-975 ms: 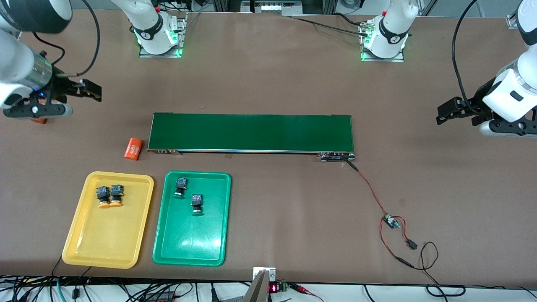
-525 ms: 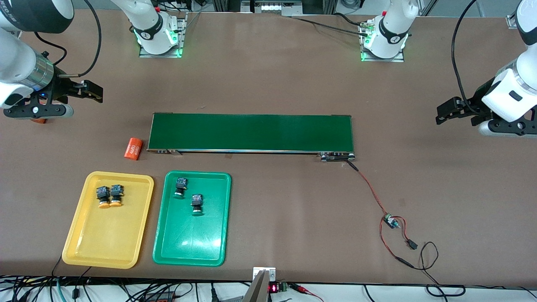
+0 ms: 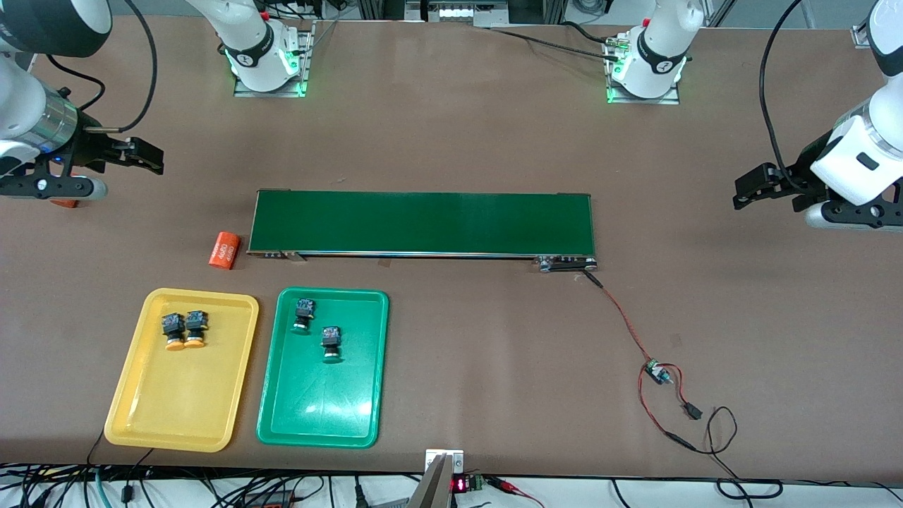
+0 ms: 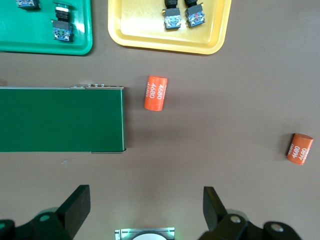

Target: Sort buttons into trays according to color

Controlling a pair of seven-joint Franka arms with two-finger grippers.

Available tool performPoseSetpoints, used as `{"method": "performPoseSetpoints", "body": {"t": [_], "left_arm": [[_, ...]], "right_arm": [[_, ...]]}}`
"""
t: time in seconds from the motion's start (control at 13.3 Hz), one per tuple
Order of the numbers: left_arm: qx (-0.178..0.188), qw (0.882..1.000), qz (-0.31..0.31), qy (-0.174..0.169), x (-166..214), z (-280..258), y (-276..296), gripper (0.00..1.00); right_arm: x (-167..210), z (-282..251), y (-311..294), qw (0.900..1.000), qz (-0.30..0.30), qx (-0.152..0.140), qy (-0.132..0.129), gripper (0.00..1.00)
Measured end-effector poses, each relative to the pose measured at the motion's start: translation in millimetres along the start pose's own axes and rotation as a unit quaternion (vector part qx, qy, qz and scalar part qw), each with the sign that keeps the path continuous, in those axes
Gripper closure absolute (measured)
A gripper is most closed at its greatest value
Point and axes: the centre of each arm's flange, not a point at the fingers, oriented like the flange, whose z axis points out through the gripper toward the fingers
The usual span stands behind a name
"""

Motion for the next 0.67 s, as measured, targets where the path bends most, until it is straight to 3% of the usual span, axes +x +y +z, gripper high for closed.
{"method": "performPoseSetpoints", "body": {"t": [0.67], "left_arm": [[0.000,1.000,-0.002,0.000,0.1,-0.1,-2.4,0.00]], "right_arm": [[0.7,-2.4,6.3,1.000,0.006,0.004,0.004,0.00]]}}
